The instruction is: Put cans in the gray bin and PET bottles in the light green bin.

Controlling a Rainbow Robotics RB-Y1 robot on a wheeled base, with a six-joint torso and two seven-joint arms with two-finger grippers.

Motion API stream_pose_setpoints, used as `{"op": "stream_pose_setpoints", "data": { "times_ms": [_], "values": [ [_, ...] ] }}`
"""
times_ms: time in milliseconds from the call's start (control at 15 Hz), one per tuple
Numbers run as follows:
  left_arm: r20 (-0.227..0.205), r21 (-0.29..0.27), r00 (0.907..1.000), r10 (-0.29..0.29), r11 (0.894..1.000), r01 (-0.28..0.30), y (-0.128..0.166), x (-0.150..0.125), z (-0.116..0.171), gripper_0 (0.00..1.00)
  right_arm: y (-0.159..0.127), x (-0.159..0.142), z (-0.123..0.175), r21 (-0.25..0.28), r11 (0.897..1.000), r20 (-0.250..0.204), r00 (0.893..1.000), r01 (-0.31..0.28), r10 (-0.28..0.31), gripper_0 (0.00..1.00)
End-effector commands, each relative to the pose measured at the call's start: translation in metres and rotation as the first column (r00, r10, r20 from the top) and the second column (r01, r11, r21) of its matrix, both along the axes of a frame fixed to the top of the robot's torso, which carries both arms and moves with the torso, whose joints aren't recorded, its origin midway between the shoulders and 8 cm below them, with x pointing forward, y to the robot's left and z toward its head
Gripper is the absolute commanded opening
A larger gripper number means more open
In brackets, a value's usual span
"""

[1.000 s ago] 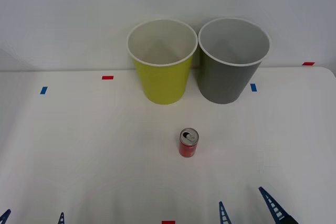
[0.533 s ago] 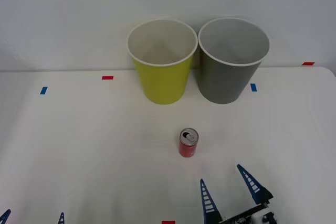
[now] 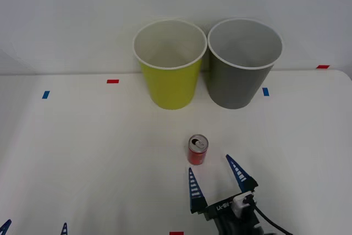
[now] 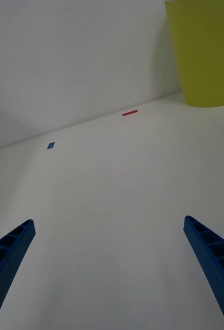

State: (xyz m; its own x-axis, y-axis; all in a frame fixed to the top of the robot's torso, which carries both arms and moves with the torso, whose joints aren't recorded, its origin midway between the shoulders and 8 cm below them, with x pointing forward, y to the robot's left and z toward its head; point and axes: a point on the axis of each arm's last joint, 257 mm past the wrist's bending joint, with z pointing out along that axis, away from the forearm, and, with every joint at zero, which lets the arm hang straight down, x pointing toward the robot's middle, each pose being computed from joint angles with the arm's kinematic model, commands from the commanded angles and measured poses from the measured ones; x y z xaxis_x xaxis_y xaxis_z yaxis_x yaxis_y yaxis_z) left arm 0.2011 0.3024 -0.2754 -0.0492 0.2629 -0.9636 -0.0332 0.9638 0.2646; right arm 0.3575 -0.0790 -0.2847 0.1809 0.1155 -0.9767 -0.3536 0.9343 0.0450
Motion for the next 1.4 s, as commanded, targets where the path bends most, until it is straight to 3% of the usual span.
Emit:
{"op": "stream_pose_setpoints", "data": {
  "times_ms": [67,667,733,800,1000,1400],
  "values": [
    [0.0,0.0,1.0,0.0,1.0,0.0,0.0,0.0,0.0,1.0,0.014,0.024,0.005,-0.023,1.0,0.004,1.0,-0.008,0.008,1.0],
    [0.0,0.0,1.0,0.0,1.0,0.0,0.0,0.0,0.0,1.0,0.025,0.059,0.012,-0.051,0.999,-0.022,1.0,-0.015,0.014,1.0],
    [0.0,0.0,1.0,0.0,1.0,0.0,0.0,0.0,0.0,1.0,0.026,0.06,0.013,-0.047,0.999,-0.024,1.0,-0.014,0.013,0.44],
    [0.0,0.0,1.0,0.0,1.0,0.0,0.0,0.0,0.0,1.0,0.026,0.061,0.013,-0.039,0.999,-0.026,1.0,-0.01,0.009,0.15],
    [0.0,0.0,1.0,0.0,1.0,0.0,0.0,0.0,0.0,1.0,0.025,0.062,0.015,-0.014,1.0,-0.031,0.999,-0.009,0.008,0.07],
    [0.0,0.0,1.0,0.0,1.0,0.0,0.0,0.0,0.0,1.0,0.023,0.064,0.021,0.023,1.0,-0.034,0.999,-0.004,0.004,0.01]
  ]
}}
